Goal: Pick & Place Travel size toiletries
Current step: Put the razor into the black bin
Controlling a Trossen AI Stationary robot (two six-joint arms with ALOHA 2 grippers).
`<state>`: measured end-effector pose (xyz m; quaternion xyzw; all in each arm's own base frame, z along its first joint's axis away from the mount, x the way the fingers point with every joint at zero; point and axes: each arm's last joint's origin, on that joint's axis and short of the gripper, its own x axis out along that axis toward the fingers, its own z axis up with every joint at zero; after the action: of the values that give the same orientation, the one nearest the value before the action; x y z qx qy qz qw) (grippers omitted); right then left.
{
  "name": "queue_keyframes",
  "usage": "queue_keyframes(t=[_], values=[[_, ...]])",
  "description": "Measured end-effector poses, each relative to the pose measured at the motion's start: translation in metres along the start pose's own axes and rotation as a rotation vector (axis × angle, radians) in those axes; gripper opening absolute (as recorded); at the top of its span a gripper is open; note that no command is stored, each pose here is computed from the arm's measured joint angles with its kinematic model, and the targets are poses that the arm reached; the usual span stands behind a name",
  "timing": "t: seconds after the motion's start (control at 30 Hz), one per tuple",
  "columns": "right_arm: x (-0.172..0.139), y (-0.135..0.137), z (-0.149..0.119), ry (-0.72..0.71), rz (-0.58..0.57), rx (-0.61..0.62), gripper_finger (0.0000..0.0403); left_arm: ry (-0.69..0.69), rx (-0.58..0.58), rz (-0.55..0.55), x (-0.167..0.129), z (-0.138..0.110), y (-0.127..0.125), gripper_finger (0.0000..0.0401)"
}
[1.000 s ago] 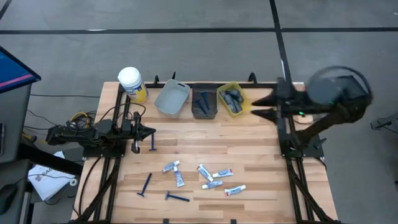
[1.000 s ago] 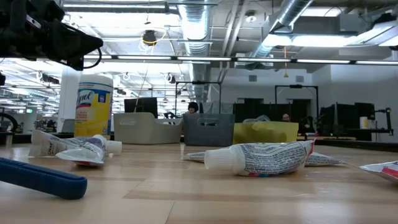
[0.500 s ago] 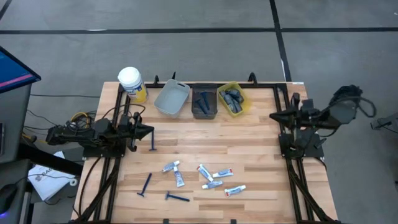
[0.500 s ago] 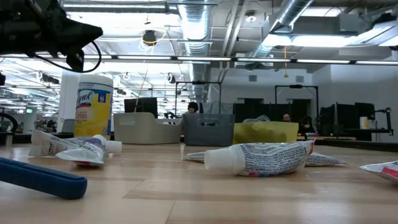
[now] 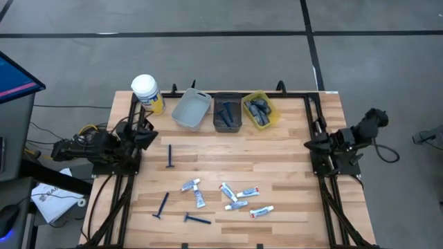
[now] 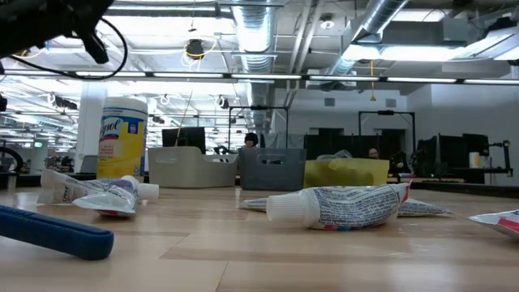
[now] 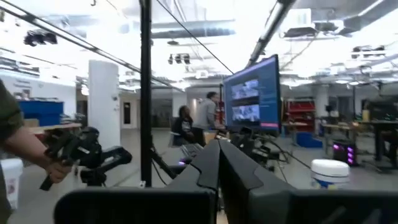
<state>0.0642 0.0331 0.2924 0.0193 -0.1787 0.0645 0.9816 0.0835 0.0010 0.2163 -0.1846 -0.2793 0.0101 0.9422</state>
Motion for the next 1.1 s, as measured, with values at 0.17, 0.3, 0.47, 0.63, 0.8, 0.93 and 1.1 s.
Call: queue_keyframes(t=[0.17,0.3,0.47,0.63,0.8,0.93,1.1], values=[[-0.006,-0.002,-0.020,-0.003,0.037,-0.026,0.0001,-0.062,-0.036,0.011,0.000,0.005,-0.001,0.0010],[-0.014,-0.007,-0.031,0.035,-0.001,-0.035,0.0000,-0.076,-0.039,0.034,0.000,0.006,0.000,0.0010],[-0.014,-0.011,-0.045,0.126,-0.046,-0.051,0.0000,-0.085,-0.040,0.059,0.000,0.006,0.000,0.0010],[-0.016,-0.015,-0.059,0.250,-0.099,-0.020,0.0000,-0.072,-0.036,0.086,0.001,0.004,0.002,0.0010],[-0.016,-0.016,-0.078,0.306,-0.074,-0.009,0.0000,-0.044,-0.044,0.103,0.004,0.000,0.003,0.0010],[-0.016,-0.019,-0.104,0.354,-0.085,0.034,0.0000,-0.027,-0.073,0.117,0.007,-0.003,0.004,0.0010],[-0.016,-0.023,-0.124,0.309,-0.089,0.054,0.0000,-0.042,-0.071,0.116,0.010,-0.003,0.003,0.0010]])
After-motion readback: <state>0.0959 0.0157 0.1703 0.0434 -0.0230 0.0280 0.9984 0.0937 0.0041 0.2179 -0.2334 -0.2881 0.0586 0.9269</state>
